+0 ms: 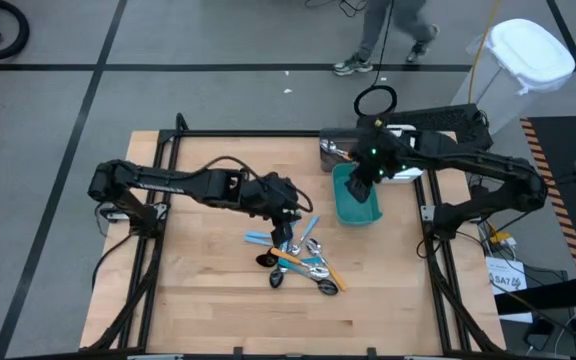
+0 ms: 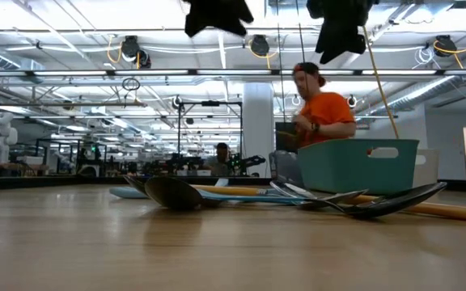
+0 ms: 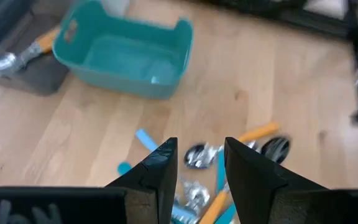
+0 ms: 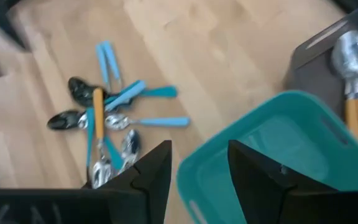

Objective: Sort silverware by color (type)
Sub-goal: Put the orange spoon into the black bin

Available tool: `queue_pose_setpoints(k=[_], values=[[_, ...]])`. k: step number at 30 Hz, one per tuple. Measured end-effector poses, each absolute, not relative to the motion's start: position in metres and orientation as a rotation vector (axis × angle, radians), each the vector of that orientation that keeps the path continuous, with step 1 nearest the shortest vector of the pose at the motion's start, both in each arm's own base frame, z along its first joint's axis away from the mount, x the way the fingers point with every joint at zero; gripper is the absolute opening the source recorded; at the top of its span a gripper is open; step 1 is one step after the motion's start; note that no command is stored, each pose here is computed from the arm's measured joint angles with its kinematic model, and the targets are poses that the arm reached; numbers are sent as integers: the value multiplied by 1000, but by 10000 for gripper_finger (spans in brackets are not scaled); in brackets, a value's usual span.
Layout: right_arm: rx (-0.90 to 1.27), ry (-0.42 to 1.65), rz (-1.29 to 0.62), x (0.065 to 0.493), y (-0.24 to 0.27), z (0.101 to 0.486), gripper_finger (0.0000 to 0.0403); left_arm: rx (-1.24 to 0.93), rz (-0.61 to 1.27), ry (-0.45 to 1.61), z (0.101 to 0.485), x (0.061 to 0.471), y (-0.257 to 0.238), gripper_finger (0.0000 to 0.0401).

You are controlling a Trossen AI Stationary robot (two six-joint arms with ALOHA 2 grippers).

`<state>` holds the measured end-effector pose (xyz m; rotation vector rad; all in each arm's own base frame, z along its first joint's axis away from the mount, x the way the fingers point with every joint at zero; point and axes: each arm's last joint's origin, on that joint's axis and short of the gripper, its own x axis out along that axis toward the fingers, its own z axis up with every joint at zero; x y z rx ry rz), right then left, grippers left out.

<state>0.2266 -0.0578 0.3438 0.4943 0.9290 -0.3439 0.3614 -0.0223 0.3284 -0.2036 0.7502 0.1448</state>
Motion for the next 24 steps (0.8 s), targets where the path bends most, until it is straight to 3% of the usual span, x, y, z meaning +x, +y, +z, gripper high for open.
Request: queue_pose_setpoints(k=[14,24], values=[[477,1112,-391,214,-18,330,151,-244,29,983,253,398,-46,131],[454,1161,-378,198,-1,317,151,-281,88,954,252,401,-51,131]])
